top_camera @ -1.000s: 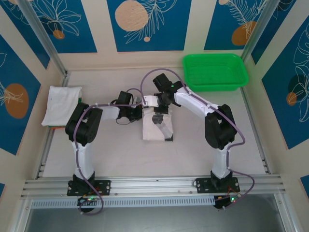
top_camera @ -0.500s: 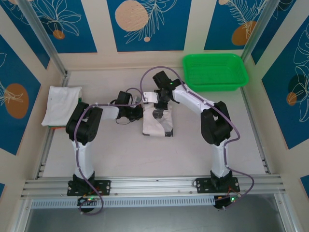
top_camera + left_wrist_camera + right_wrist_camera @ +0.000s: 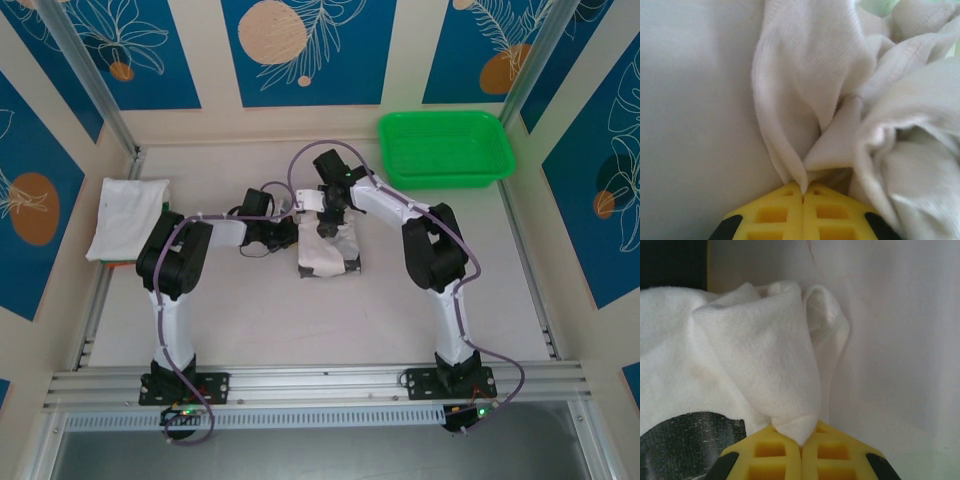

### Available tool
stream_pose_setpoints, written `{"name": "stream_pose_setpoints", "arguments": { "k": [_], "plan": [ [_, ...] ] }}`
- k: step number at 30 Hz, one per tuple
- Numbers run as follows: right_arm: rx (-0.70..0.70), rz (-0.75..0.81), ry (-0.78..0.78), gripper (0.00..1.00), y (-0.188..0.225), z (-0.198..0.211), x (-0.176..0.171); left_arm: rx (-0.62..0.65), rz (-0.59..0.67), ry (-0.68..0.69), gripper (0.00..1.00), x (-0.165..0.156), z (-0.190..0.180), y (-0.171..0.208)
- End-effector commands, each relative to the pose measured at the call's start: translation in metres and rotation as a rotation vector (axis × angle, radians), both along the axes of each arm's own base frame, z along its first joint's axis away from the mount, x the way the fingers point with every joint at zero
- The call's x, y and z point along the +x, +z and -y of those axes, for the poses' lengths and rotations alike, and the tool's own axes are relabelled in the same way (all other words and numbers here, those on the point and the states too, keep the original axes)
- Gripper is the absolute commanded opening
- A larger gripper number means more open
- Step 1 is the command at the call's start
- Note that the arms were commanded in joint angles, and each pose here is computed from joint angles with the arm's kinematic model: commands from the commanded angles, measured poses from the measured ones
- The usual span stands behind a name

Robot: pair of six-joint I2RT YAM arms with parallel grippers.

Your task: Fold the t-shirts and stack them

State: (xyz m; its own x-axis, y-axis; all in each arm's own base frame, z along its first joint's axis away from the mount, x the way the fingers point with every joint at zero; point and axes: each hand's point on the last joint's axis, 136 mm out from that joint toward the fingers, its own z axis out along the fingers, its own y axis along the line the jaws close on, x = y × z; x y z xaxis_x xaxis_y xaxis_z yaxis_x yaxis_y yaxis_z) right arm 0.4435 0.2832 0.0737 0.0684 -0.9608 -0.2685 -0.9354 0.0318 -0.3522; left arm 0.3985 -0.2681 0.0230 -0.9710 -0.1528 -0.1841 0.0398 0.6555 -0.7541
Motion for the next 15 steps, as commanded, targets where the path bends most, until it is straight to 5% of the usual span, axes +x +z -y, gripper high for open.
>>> {"name": "stream_pose_setpoints", "arguments": {
  "k": [1, 5, 10, 15],
  "plan": [
    [0.021, 0.071, -0.048, 0.00, 0.002, -0.005, 0.027, 0.144, -0.153, 0.039, 0.00, -0.027, -0.029, -0.061],
    [0.023, 0.106, -0.083, 0.00, -0.007, -0.006, 0.039, 0.142, -0.147, 0.041, 0.00, -0.027, -0.029, -0.058],
    [0.136, 0.144, -0.156, 0.54, 0.018, -0.012, 0.044, 0.138, -0.120, 0.057, 0.06, -0.028, -0.033, -0.044],
    [0.320, 0.197, -0.275, 0.66, 0.073, -0.005, 0.045, 0.119, -0.083, 0.096, 0.27, -0.031, -0.042, -0.022]
  ]
}}
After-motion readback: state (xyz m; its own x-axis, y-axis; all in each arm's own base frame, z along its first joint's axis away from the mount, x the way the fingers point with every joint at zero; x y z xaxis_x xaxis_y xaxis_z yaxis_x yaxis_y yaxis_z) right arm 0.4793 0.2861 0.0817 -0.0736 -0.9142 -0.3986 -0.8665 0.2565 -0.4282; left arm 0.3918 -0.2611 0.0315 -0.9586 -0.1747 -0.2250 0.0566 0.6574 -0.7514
